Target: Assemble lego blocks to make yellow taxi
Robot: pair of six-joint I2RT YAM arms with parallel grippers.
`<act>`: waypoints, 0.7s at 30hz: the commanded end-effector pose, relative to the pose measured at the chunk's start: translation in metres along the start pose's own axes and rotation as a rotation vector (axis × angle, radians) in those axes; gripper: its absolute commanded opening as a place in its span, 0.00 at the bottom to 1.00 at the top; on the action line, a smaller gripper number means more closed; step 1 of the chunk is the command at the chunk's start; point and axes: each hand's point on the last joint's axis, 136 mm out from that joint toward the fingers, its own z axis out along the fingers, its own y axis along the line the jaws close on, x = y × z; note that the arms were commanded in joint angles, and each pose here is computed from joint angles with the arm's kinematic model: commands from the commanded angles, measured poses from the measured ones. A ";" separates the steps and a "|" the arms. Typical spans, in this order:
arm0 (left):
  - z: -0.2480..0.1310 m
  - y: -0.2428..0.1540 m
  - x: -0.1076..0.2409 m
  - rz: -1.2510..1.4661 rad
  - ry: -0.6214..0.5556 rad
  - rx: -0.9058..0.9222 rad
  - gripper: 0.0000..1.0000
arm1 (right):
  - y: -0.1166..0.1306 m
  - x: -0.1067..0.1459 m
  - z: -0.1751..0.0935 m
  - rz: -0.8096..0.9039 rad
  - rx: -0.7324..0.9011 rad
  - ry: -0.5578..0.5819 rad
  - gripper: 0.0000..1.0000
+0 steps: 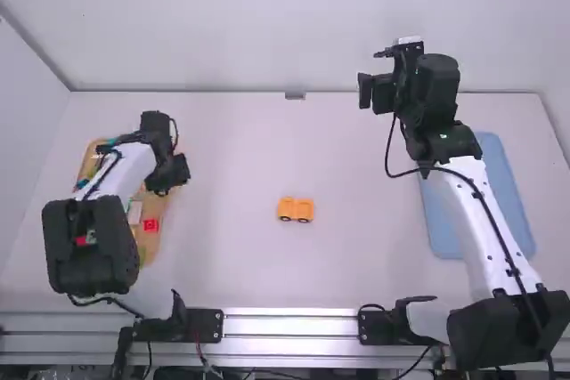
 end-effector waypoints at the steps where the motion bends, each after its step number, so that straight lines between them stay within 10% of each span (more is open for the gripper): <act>1: -0.022 -0.037 -0.004 -0.068 -0.069 0.051 0.02 | 0.000 -0.015 -0.003 0.000 0.002 -0.030 0.98; 9: -0.039 -0.128 0.020 -0.218 -0.047 0.255 0.02 | -0.001 -0.010 -0.003 0.001 0.003 -0.011 0.98; 21: -0.037 -0.140 0.045 -0.636 0.096 0.248 0.02 | -0.001 -0.010 -0.003 0.002 0.003 -0.011 0.98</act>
